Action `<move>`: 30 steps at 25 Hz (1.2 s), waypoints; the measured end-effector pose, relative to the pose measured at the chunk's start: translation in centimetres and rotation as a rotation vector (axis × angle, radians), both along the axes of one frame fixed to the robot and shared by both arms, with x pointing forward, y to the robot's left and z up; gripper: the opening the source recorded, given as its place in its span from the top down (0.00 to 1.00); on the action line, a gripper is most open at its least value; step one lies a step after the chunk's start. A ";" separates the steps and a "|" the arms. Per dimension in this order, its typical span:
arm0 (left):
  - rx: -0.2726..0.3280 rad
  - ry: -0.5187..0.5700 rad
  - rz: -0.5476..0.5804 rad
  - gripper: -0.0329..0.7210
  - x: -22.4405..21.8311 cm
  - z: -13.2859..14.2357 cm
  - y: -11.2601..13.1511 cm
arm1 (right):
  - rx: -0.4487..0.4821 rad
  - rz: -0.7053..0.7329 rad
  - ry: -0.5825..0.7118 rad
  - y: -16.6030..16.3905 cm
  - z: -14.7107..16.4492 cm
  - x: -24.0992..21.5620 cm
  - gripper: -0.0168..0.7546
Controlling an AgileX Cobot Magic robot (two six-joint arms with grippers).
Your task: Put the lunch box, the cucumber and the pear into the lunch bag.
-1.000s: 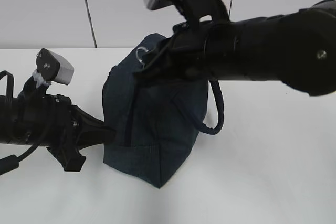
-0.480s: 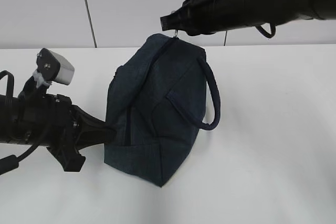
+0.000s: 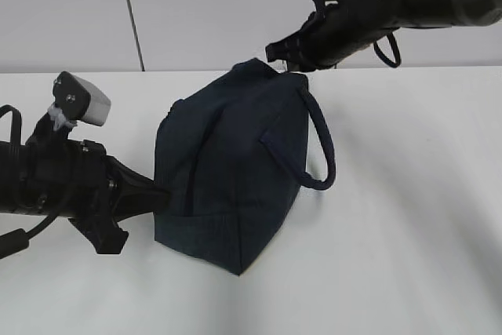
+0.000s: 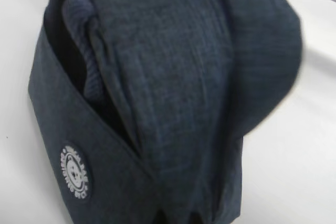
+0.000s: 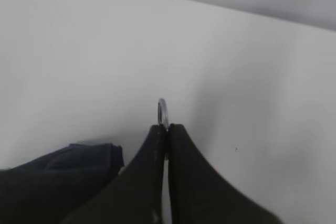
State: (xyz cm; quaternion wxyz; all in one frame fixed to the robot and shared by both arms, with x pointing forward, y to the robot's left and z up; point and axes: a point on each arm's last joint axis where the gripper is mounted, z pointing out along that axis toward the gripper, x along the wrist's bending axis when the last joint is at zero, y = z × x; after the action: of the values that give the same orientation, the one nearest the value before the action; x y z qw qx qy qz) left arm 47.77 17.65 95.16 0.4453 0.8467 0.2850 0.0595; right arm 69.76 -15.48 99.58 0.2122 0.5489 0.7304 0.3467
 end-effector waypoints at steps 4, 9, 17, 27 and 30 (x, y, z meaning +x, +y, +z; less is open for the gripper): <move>-0.001 0.000 0.001 0.95 0.0 0.0 0.0 | 0.035 -0.041 0.109 -0.6 -3.4 0.7 0.98; -0.007 0.016 0.014 0.95 0.0 0.0 0.0 | 0.066 -0.053 0.146 -0.6 -3.7 0.9 0.97; 0.007 0.114 0.038 0.49 -0.5 -0.3 0.2 | 0.049 0.049 0.050 -0.5 3.0 0.5 0.30; 0.173 0.110 0.156 0.44 -3.4 4.0 2.7 | 0.027 0.145 0.090 -1.4 10.5 -4.9 0.29; 0.206 0.080 0.286 0.45 -4.7 6.1 4.1 | 0.011 0.127 0.152 -2.2 11.0 -7.5 0.30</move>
State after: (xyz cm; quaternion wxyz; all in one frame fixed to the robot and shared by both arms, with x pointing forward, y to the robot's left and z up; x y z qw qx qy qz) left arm 43.05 21.74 101.30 0.3315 0.8403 0.4127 0.1173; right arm 62.30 -17.66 110.55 0.1307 0.5273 0.7758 0.3209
